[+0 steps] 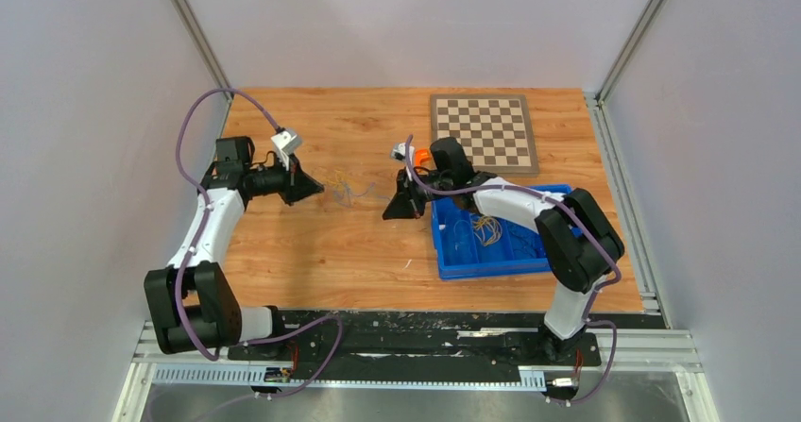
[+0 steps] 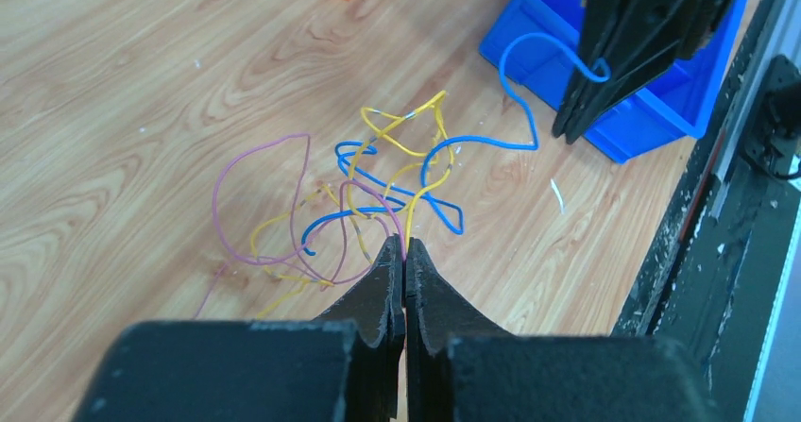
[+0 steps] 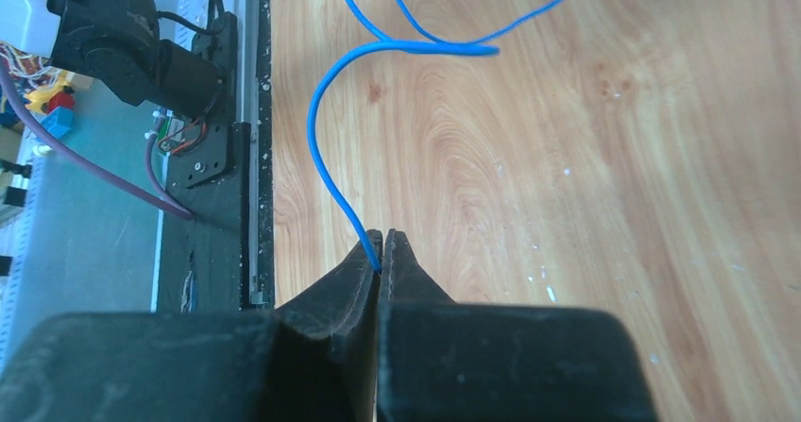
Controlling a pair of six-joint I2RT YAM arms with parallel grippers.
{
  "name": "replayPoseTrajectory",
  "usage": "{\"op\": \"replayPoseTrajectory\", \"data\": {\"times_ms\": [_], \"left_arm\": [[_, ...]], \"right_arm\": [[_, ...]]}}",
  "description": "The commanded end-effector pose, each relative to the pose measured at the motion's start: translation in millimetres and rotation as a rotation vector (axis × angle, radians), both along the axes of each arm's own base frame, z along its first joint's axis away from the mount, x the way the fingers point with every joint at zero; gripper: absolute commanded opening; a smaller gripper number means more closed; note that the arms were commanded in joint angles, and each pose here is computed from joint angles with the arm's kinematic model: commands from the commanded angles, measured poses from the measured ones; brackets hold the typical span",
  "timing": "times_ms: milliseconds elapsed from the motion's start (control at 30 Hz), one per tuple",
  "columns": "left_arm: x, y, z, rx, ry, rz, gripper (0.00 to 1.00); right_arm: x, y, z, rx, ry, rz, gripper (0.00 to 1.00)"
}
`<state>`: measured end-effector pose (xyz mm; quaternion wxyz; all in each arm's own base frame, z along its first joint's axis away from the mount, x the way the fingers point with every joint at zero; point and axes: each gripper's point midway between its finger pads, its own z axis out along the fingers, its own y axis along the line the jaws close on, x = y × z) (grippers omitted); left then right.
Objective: Untangle the cables
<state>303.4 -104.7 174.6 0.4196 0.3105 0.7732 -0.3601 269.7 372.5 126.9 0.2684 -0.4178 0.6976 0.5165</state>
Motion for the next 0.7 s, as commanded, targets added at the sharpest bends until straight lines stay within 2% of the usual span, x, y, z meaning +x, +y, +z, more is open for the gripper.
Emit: {"op": "replayPoseTrajectory", "data": {"times_ms": [0,167,400,533,667], "left_arm": [[9,6,39,-0.059,-0.052,0.05,0.0],[23,34,29,-0.004,-0.009,0.199,0.0],[23,96,-27,0.128,0.119,0.346,0.0],[17,112,-52,0.193,0.163,0.362,0.0],[13,114,-61,0.208,0.185,0.365,0.0]], "right_arm": [[7,-21,14,-0.029,-0.092,-0.039,0.0],[22,-68,41,-0.059,-0.106,-0.135,0.0],[42,-154,141,0.014,-0.319,-0.355,0.0],[28,-168,177,0.039,-0.409,-0.377,0.0],[18,-165,198,0.078,-0.409,-0.364,0.0]]}}
